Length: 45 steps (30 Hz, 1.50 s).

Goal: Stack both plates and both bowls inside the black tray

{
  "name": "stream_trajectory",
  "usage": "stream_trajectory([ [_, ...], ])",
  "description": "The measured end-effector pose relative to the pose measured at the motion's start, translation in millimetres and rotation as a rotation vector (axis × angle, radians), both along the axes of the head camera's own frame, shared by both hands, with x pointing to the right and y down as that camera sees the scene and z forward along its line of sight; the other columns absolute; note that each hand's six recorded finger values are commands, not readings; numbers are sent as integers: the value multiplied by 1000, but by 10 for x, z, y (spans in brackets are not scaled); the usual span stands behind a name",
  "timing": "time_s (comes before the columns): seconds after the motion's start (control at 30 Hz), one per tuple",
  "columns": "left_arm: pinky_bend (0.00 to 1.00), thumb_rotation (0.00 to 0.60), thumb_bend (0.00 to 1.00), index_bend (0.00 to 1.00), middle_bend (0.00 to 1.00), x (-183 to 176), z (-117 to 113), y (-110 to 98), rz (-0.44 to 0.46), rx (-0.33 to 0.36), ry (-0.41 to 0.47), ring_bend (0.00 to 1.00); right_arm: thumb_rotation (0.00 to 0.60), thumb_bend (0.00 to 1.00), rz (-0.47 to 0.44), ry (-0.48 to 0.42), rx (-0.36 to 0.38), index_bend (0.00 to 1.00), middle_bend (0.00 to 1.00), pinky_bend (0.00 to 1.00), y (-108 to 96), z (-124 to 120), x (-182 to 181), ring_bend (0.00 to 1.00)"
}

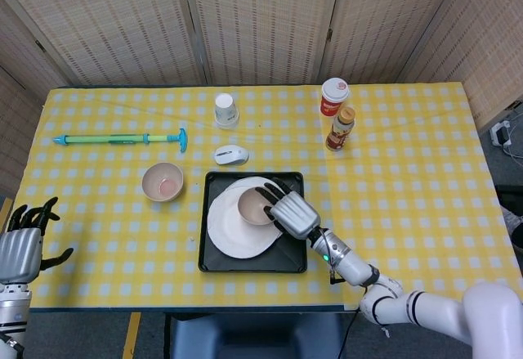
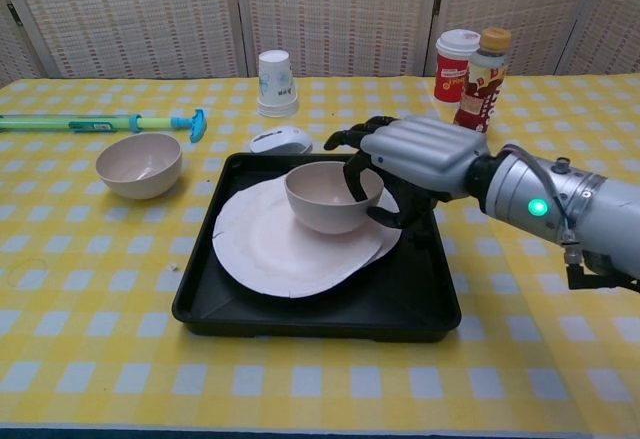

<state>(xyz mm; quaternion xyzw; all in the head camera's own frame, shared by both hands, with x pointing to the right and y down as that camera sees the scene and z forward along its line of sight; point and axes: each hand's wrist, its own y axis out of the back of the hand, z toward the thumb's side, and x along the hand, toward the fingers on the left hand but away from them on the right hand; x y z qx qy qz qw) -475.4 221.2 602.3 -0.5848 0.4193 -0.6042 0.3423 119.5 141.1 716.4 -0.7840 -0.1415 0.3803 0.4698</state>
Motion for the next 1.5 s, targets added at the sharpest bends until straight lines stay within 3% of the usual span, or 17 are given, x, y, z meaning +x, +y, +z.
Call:
stream_trajectory([
  [0.17,121,600,179,123,385,-15,-10,-9,-4,2,3,212,600,555,8,-27,-2,711,124,69,-4,54,-114,93],
  [0.27,121,600,178,124,385,-12,-15,-8,-3,3,5,211,600,555,12,-44,-18,655,105,69,18,74,-143,89],
  [0.47,121,600,178,123,385,-10,-5,-8,1,-1,6,211,600,552,17,-48,-62,252,1,68,64,96,-129,37],
  [0.6,121,600,178,123,385,10,11,3,8,-7,7,211,600,449,22,-53,-68,45,0,65,80,27,-74,14],
  [0.83,120,600,178,123,384,60,25,24,26,-11,2,211,600,388,49,-78,-80,0,0,61,112,-177,115,0],
  [1.03,143,600,179,127,385,121,47,50,51,-15,-3,214,600,388,129,-95,-21,0,0,60,158,-492,598,0],
  [1.1,189,600,178,142,387,163,74,57,64,-18,1,230,600,388,179,-82,6,0,0,59,216,-620,894,0],
  [1.2,369,600,178,184,454,248,143,61,86,-18,11,350,600,388,259,-57,38,0,0,59,354,-812,1356,0],
  [1.23,481,600,178,194,522,292,184,65,98,-21,17,448,600,388,284,-49,48,0,0,59,401,-872,1494,0],
  [1.37,750,600,177,232,815,433,326,53,139,-68,29,725,600,388,394,-25,82,0,0,59,629,-1161,2077,0],
  [1.5,894,600,174,322,987,646,480,-65,200,-78,5,883,600,388,453,-43,91,0,0,59,757,-1363,2398,0],
])
